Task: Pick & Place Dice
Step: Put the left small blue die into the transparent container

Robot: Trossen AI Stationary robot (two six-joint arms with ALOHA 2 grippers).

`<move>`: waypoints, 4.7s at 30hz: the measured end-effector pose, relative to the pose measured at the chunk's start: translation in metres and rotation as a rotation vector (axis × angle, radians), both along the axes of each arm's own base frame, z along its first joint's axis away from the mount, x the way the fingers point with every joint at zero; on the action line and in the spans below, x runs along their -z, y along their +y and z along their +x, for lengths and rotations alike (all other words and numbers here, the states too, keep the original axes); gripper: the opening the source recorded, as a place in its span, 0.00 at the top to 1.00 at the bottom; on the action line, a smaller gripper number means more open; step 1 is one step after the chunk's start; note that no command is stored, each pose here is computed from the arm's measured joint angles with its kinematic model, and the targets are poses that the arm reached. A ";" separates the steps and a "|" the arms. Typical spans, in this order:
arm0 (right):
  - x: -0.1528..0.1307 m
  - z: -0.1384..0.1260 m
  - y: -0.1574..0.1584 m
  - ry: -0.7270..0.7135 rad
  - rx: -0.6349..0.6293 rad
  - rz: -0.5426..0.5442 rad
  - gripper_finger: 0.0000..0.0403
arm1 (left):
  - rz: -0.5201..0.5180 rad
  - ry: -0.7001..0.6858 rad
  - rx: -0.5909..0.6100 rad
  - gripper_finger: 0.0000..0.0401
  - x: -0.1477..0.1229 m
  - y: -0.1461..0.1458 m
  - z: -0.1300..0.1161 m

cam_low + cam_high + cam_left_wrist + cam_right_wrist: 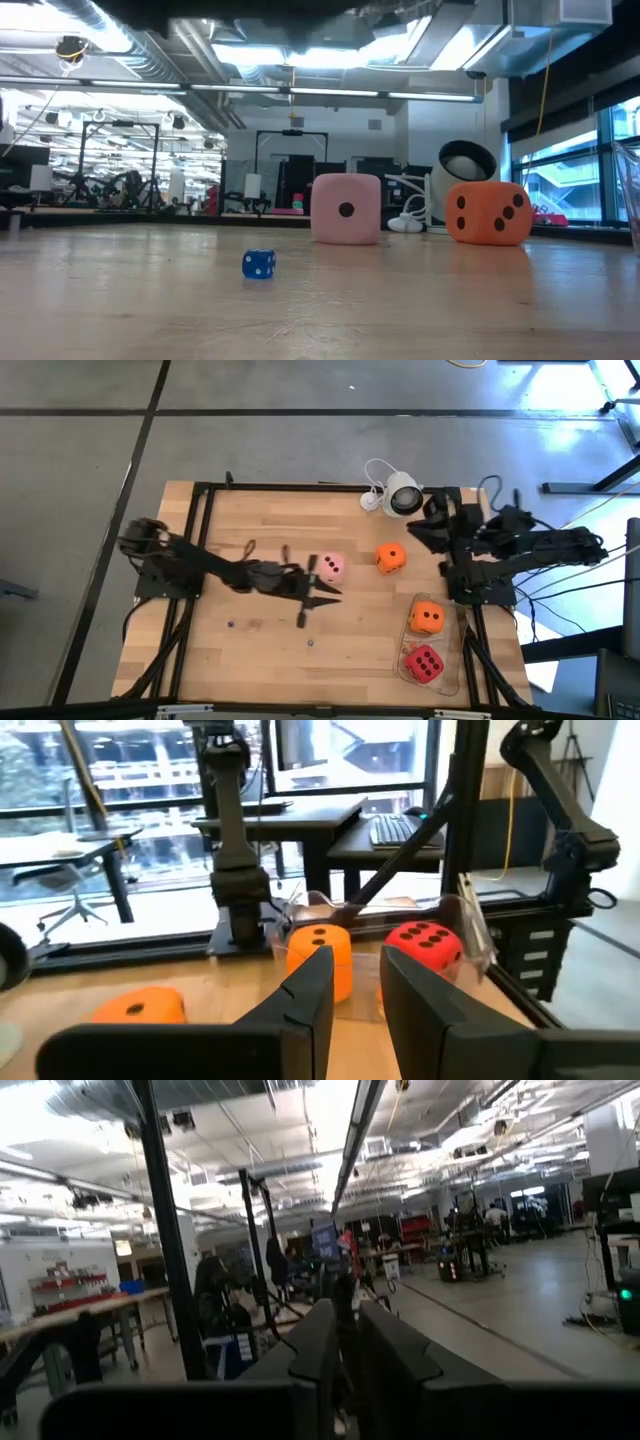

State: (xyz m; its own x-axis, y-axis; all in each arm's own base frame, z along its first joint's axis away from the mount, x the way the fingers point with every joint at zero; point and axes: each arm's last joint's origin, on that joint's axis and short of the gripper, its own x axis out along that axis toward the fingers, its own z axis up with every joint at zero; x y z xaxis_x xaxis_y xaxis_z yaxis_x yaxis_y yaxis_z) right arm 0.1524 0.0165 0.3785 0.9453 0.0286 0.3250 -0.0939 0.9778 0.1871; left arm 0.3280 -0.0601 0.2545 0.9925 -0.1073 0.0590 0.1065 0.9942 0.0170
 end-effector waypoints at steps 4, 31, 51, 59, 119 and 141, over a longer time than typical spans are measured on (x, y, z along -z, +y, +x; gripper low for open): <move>0.011 0.020 0.002 0.072 0.001 -0.013 0.86 | -0.017 -0.009 -0.019 0.80 -0.004 -0.010 -0.036; 0.097 0.122 0.031 0.410 -0.104 -0.062 0.86 | -0.721 0.792 -0.107 0.81 0.002 -0.017 -0.195; 0.098 0.124 0.031 0.404 -0.100 -0.088 0.86 | -0.649 1.197 -0.389 0.81 0.011 -0.090 -0.187; 0.098 0.124 0.031 0.400 -0.093 -0.145 0.86 | -0.339 1.317 -0.435 0.81 0.030 -0.119 -0.176; 0.097 0.124 0.031 0.394 -0.094 -0.140 0.86 | -0.276 1.174 -0.197 0.61 0.066 -0.084 -0.203; 0.097 0.124 0.031 0.393 -0.094 -0.140 0.86 | -0.131 1.287 -0.289 0.64 0.110 -0.102 -0.189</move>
